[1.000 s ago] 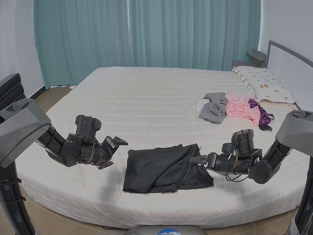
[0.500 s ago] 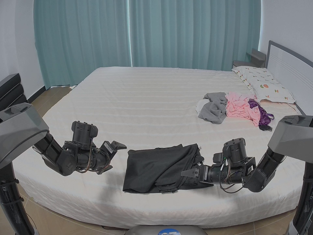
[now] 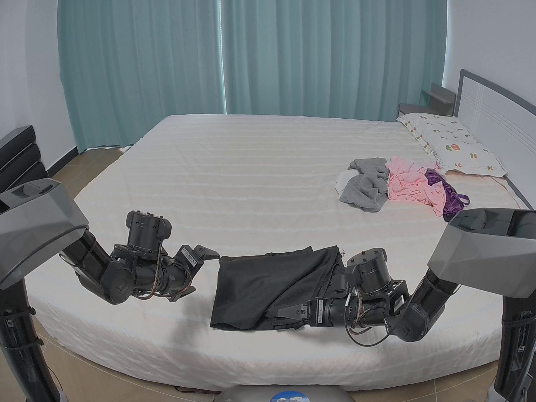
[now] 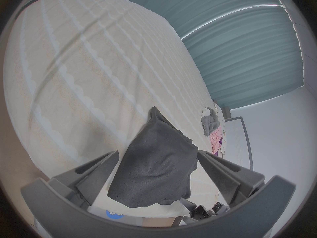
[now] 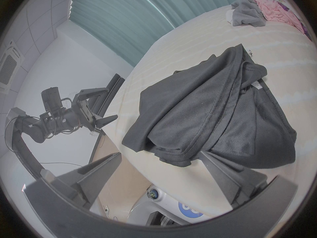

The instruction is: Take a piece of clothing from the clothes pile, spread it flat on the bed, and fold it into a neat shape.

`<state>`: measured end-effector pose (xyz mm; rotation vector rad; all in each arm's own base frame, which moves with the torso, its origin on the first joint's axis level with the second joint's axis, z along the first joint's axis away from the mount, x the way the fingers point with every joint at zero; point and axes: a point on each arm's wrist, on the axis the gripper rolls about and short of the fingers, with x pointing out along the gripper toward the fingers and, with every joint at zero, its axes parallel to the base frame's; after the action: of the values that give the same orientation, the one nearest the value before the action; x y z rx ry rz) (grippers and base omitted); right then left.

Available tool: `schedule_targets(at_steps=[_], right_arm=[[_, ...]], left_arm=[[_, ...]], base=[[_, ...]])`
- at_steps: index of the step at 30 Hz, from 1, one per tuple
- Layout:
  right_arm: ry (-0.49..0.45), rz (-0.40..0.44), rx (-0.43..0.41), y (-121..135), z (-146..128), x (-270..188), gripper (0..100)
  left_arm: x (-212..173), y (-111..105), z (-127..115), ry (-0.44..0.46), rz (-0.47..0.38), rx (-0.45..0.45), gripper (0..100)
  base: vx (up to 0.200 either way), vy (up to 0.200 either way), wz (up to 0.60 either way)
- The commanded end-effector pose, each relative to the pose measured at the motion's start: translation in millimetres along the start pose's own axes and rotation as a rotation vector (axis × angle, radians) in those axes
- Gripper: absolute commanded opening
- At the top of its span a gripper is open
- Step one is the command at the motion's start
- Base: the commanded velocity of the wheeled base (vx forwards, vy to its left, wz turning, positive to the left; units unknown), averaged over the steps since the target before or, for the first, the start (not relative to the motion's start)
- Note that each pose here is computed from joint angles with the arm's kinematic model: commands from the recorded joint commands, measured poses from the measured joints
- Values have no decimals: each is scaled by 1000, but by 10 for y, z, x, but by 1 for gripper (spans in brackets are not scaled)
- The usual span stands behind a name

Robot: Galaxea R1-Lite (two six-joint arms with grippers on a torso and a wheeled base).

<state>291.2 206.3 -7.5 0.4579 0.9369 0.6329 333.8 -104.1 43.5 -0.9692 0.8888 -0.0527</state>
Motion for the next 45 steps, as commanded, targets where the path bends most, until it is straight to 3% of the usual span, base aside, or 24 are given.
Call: schedule_targets(at_steps=[1, 14, 15, 31, 39, 45], right_arm=[[19, -8, 6, -36, -44, 84, 100], [17, -55, 11, -58, -22, 223, 100], [15, -55, 12, -55, -22, 214, 0], [-11, -79, 35, -72, 25, -189, 0], [-106, -95, 71, -207, 272, -480, 0], [-94, -120, 18, -261, 229, -573, 0]], left_arm=[[17, 14, -6, 3, 5, -1, 100], [25, 21, -9, 4, 8, -2, 100], [25, 21, -9, 4, 8, -2, 100], [21, 18, -6, -2, 9, -1, 100], [21, 18, -6, -2, 9, -1, 100], [21, 18, -6, -3, 10, -1, 100]], base=[[0, 0, 0], [0, 0, 0], [0, 0, 0], [0, 0, 0], [0, 0, 0], [0, 0, 0]])
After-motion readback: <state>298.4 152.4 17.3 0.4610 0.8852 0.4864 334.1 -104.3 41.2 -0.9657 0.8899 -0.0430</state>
